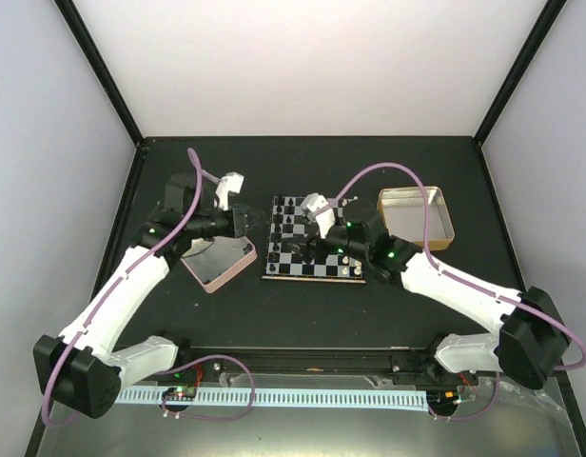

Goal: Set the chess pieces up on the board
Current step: Place the chess piece on the chessboard.

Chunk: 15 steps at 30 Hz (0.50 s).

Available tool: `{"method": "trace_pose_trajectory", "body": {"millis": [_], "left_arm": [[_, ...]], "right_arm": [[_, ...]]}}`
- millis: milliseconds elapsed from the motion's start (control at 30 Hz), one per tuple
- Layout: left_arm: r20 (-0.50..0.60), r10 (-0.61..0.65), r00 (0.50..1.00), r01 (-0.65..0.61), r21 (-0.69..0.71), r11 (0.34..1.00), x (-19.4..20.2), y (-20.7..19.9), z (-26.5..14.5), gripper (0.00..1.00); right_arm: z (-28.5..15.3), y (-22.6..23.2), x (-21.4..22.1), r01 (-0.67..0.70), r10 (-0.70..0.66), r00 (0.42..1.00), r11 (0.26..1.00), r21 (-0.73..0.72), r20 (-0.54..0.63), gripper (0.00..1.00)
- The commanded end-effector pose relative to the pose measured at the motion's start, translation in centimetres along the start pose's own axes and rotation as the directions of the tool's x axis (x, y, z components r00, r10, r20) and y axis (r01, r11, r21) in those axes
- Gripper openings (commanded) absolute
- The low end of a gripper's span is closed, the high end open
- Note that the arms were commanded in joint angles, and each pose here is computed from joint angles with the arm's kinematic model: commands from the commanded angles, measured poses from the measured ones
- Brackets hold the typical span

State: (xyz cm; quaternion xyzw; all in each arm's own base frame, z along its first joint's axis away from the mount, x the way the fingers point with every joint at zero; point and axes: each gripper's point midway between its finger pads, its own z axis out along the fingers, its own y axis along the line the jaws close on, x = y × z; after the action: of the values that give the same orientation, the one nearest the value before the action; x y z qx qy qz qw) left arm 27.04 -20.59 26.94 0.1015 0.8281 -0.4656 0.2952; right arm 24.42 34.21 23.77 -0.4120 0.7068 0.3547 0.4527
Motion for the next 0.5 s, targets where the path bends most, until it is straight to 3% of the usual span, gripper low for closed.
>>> {"method": "trace_pose_trajectory", "body": {"millis": [0,200,300,467], "left_arm": [[0.055,0.143,0.988,-0.123,-0.269,0.955,-0.4,2.3,0.9,0.01],[0.002,0.196,0.981,-0.177,-0.428,0.886,1.6,3.9,5.1,0.02],[-0.038,0.217,0.976,-0.207,-0.485,0.850,2.9,4.5,7.6,0.01],[-0.141,0.166,0.976,-0.217,-0.604,0.767,5.5,7.9,11.6,0.01]], "right_arm": [[-2.5,-6.0,-1.4,-0.214,0.167,0.971,0.925,0.314,0.171,0.72],[-6.6,-12.2,2.4,-0.493,0.384,0.870,0.642,0.587,0.311,0.72],[-8.3,-14.0,4.5,-0.581,0.458,0.808,0.514,0.631,0.371,0.72],[-10.0,-15.4,6.9,-0.644,0.515,0.747,0.405,0.649,0.421,0.71]]}}
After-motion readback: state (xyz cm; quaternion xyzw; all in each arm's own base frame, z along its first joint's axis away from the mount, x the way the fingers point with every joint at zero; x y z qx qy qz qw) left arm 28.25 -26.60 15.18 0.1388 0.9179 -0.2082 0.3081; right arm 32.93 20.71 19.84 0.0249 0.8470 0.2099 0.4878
